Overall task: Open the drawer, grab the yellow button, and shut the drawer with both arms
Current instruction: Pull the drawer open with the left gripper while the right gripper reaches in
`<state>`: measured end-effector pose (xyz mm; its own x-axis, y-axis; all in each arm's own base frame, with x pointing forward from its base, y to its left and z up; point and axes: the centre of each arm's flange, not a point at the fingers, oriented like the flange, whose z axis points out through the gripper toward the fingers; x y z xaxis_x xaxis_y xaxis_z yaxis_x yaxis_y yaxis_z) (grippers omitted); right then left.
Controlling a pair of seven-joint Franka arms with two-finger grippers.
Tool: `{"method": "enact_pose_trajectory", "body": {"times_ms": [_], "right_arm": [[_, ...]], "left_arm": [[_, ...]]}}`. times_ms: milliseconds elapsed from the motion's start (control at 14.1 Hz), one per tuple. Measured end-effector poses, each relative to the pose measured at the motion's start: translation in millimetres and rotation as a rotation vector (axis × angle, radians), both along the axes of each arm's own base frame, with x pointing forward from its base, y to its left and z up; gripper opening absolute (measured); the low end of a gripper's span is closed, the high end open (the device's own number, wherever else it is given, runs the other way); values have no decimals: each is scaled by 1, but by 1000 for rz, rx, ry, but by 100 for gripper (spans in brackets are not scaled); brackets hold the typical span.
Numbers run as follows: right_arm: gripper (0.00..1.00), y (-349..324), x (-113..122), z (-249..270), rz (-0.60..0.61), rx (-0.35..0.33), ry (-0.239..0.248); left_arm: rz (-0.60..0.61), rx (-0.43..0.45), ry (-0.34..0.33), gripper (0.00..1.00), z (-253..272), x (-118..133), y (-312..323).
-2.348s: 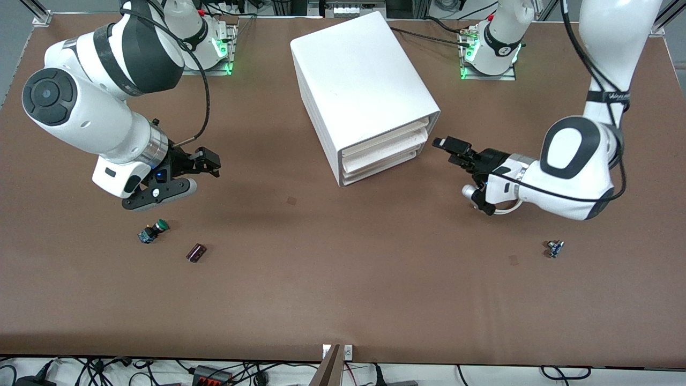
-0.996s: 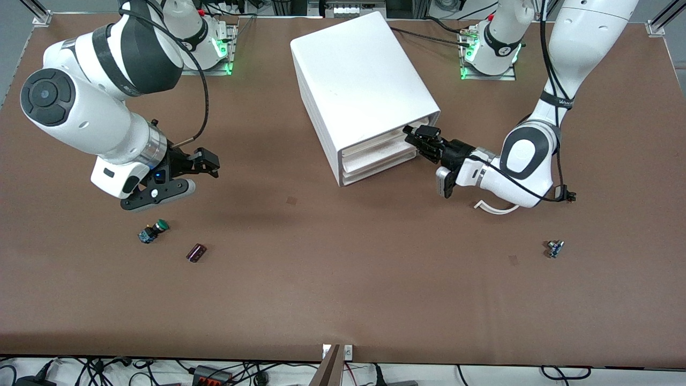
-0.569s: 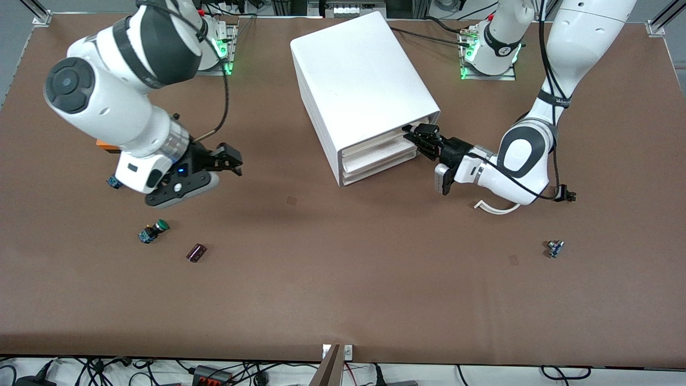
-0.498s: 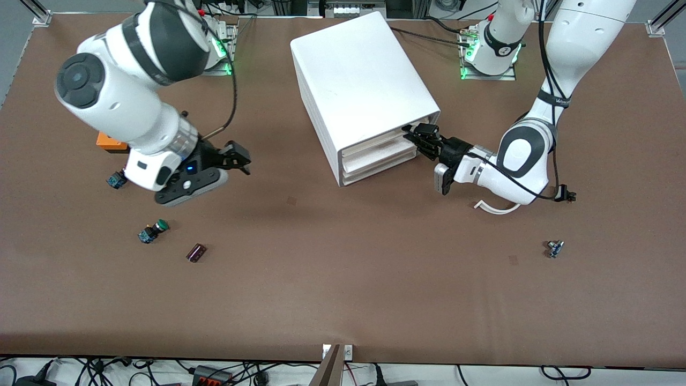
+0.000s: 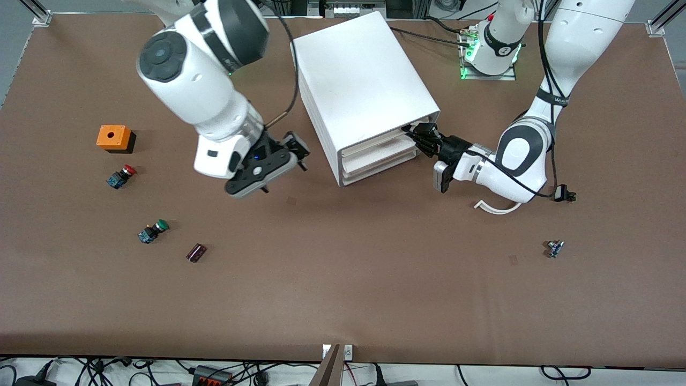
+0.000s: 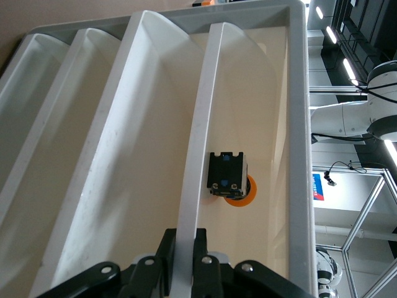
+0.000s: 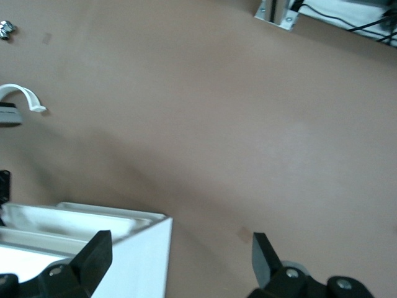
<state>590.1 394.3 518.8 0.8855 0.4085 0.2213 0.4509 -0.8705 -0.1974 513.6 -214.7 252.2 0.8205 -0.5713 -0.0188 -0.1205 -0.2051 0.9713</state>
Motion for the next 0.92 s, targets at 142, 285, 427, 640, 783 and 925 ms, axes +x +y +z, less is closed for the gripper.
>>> {"method": "enact_pose_trajectory", "body": {"times_ms": [142,285,427,640,783,925], "right_arm": [[100,32,-10,-3,-29,14,11],[100,57,-17,-5,-42,26,15],[100,85,-27,-5,-61,32,7],[100,124,-45,-11,-91,35,-33],[100,140,-50,-24,-86,45,-50],[100,147,-50,-37,-83,44,-52]], "left_arm": [[7,3,-16,15,3,5,2],[20,27,-62,15,9,22,13],[31,52,-120,15,15,51,30],[67,63,-160,15,12,87,52],[71,56,-162,15,8,100,59],[74,52,-173,15,7,110,63]]}}
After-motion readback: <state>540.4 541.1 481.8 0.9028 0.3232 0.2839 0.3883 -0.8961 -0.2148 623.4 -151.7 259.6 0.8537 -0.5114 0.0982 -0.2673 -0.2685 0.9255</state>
